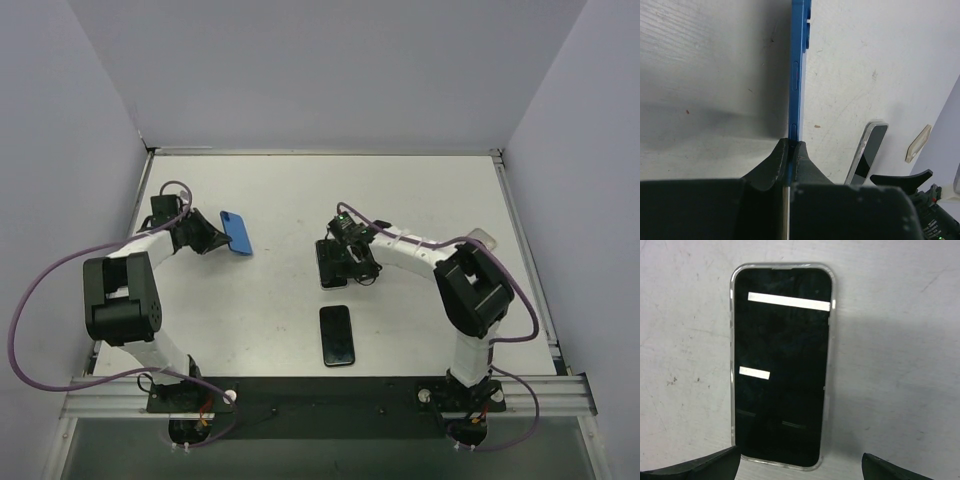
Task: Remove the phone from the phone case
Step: Place the phone at the center of the board, then pick up the phone at the center of the board.
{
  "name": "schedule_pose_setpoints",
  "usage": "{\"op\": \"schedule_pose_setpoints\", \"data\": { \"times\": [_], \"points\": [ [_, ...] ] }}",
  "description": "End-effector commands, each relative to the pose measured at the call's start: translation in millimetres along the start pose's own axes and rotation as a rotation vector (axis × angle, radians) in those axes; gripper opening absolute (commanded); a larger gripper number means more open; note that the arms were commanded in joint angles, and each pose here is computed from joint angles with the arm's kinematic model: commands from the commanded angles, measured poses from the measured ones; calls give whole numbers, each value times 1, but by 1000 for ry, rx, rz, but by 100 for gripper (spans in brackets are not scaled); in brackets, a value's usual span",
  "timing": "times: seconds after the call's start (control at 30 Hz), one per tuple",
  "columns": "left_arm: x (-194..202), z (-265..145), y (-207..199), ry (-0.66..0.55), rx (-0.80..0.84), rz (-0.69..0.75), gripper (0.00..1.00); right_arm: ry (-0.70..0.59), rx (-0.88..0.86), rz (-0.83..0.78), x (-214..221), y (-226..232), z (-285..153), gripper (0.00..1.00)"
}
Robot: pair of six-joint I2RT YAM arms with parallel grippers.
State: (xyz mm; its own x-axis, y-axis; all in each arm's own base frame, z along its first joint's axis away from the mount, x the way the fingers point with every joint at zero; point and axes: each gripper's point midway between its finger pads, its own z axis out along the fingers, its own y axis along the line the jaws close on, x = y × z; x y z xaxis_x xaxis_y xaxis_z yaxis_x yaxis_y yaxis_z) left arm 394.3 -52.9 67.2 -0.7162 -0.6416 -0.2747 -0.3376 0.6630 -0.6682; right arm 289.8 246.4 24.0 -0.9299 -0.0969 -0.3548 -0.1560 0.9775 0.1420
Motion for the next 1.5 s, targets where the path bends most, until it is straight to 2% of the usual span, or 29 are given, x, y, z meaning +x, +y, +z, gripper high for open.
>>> {"op": "schedule_pose_setpoints", "data": {
  "times": [0.0, 0.17, 0.37, 0.6, 0.63, 0.73, 0.77, 0.8, 0.83, 0.87, 0.93, 0.97, 1.03, 1.07, 1.17, 1.23, 1.27, 1.3, 1.4, 1.43, 1.47],
  "points": [
    [-17, -1, -4, -60, 27, 9, 0, 32, 47, -52, 8, 9, 1, 100],
    [-38, 6, -7, -88, 30, -16, 0, 51, 52, -62, 17, 24, 10, 100],
    [-80, 20, -11, -148, 35, -43, 0, 10, 176, -73, 10, 21, 18, 100],
    [-109, 47, 8, -148, 13, -96, 0, 18, 258, -76, 4, 16, 28, 99],
    [-112, 50, 11, -147, 10, -99, 0, 24, 262, -80, 6, 17, 30, 98],
    [-118, 63, 20, -125, -30, -91, 0, 25, 253, -79, 6, 19, 30, 82],
    [-117, 69, 27, -111, -45, -96, 7, 21, 251, -80, 5, 20, 30, 68],
    [-115, 70, 29, -100, -59, -98, 14, 20, 247, -79, 4, 21, 30, 63],
    [-118, 70, 28, -105, -63, -94, 29, 21, 244, -78, 4, 21, 31, 57],
    [-118, 69, 29, -106, -70, -91, 37, 19, 239, -77, 3, 23, 31, 46],
    [-118, 67, 30, -107, -81, -88, 53, 23, 224, -85, 2, 26, 32, 37],
    [-118, 63, 28, -109, -80, -82, 53, 22, 212, -84, 1, 29, 31, 26],
    [-116, 58, 27, -108, -89, -66, 54, 23, 197, -85, 1, 31, 29, 18],
    [-116, 51, 25, -117, -96, -59, 62, 19, 191, -84, 1, 32, 28, 12],
    [-109, 29, 31, -142, -178, -55, 78, -9, 139, -68, -2, 38, 17, 10],
    [-106, 13, 32, -189, -213, -44, 85, -54, 80, -51, -4, 42, 2, 6],
    [-112, -7, 20, -249, -216, -18, 88, -67, 66, -45, -4, 42, -3, 4],
    [-99, -13, 24, -240, -238, -7, 88, -79, 59, -35, -5, 42, -8, 2],
    [-71, -36, -4, -244, -212, 70, 89, -111, 12, -26, -6, 43, -23, 0],
    [-61, -46, -21, -250, -179, 99, 89, -129, -23, -23, -9, 48, -30, 0],
    [-37, -40, -41, -203, -123, 129, 90, -126, -30, -23, -6, 48, -31, 0]
  ]
}}
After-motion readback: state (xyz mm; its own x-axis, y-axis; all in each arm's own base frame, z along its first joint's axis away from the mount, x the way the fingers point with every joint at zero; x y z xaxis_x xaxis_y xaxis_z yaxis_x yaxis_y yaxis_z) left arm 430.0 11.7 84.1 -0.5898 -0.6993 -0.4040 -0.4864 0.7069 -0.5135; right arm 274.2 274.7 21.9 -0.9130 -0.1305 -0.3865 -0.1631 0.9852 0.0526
